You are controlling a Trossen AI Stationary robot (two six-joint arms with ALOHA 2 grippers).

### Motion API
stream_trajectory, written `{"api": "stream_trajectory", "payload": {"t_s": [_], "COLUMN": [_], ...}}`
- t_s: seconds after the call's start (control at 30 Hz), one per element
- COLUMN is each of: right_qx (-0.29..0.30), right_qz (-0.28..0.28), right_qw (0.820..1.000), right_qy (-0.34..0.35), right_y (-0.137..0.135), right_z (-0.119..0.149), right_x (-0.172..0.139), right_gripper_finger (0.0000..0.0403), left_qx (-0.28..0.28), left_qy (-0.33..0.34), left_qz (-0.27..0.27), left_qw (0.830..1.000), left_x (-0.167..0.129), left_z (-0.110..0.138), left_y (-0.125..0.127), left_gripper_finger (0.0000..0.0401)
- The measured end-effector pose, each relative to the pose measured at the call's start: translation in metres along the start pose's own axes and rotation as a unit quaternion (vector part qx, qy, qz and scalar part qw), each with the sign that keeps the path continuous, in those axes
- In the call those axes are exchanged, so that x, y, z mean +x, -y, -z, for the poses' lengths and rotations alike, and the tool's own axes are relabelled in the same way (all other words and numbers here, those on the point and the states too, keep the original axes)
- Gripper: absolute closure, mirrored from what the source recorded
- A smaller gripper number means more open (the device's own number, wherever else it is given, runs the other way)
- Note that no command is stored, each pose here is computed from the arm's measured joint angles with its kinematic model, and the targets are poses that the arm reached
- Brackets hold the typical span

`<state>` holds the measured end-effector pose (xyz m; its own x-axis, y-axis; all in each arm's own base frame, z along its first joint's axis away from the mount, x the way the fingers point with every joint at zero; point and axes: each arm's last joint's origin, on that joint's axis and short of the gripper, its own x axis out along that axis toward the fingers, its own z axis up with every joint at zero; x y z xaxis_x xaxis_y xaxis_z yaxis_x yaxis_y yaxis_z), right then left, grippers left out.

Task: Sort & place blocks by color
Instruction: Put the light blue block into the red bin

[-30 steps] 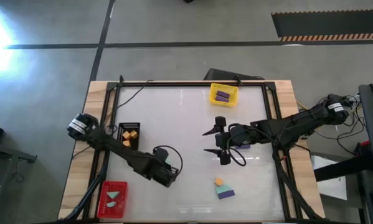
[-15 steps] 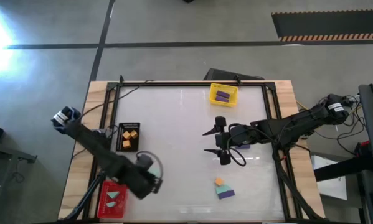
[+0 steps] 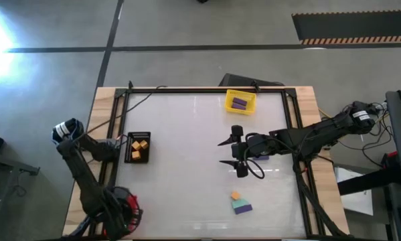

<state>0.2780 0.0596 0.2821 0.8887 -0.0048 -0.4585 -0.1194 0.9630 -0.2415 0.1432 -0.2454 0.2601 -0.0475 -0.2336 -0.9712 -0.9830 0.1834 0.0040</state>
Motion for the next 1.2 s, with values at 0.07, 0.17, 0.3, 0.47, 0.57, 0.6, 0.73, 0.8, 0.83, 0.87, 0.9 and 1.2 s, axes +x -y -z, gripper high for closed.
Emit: {"api": "stream_trajectory", "payload": {"t_s": [0.07, 0.17, 0.3, 0.47, 0.57, 0.6, 0.73, 0.8, 0.83, 0.87, 0.9, 1.2], "right_qx": [0.000, 0.001, 0.005, 0.007, 0.007, 0.007, 0.007, 0.007, 0.006, 0.006, 0.006, 0.007], "right_qz": [0.000, 0.000, 0.000, 0.000, 0.000, 0.000, 0.000, 0.000, 0.000, 0.000, 0.000, 0.000], "right_qw": [1.000, 1.000, 1.000, 1.000, 1.000, 1.000, 1.000, 1.000, 1.000, 1.000, 1.000, 1.000], "right_qy": [0.000, 0.000, 0.000, 0.000, 0.000, 0.000, 0.000, 0.000, 0.000, 0.000, 0.000, 0.000], "right_y": [0.000, 0.000, 0.000, 0.000, 0.000, 0.000, 0.000, 0.000, 0.000, 0.000, 0.000, 0.000], "right_z": [0.000, 0.000, 0.000, 0.000, 0.000, 0.000, 0.000, 0.000, 0.000, 0.000, 0.000, 0.000], "right_x": [0.000, 0.000, 0.000, 0.000, 0.000, 0.000, 0.000, 0.000, 0.000, 0.000, 0.000, 0.000], "right_gripper_finger": [0.0119, 0.0119, 0.0119, 0.0119, 0.0119, 0.0119, 0.0120, 0.0119, 0.0119, 0.0119, 0.0119, 0.0119], "left_qx": [-0.003, 0.004, 0.022, 0.026, 0.027, 0.027, 0.029, 0.032, 0.032, 0.033, 0.034, 0.033], "left_qy": [0.006, 0.017, 0.027, 0.034, 0.039, 0.038, 0.037, 0.038, 0.039, 0.040, 0.041, 0.047], "left_qz": [-0.021, -0.029, -0.040, -0.048, -0.055, -0.055, -0.056, -0.057, -0.058, -0.059, -0.061, -0.070], "left_qw": [1.000, 0.999, 0.999, 0.998, 0.997, 0.997, 0.997, 0.997, 0.997, 0.997, 0.997, 0.996], "left_x": [0.007, 0.014, 0.021, 0.023, 0.023, 0.024, 0.024, 0.024, 0.024, 0.024, 0.025, 0.025], "left_z": [0.000, -0.002, -0.001, 0.000, 0.000, 0.000, 0.000, 0.000, 0.000, 0.001, 0.001, 0.001], "left_y": [-0.001, 0.000, 0.000, -0.003, -0.005, -0.005, -0.005, -0.006, -0.007, -0.007, -0.008, -0.012], "left_gripper_finger": [0.0286, 0.0286, 0.0272, 0.0273, 0.0274, 0.0274, 0.0274, 0.0274, 0.0274, 0.0274, 0.0274, 0.0274]}}
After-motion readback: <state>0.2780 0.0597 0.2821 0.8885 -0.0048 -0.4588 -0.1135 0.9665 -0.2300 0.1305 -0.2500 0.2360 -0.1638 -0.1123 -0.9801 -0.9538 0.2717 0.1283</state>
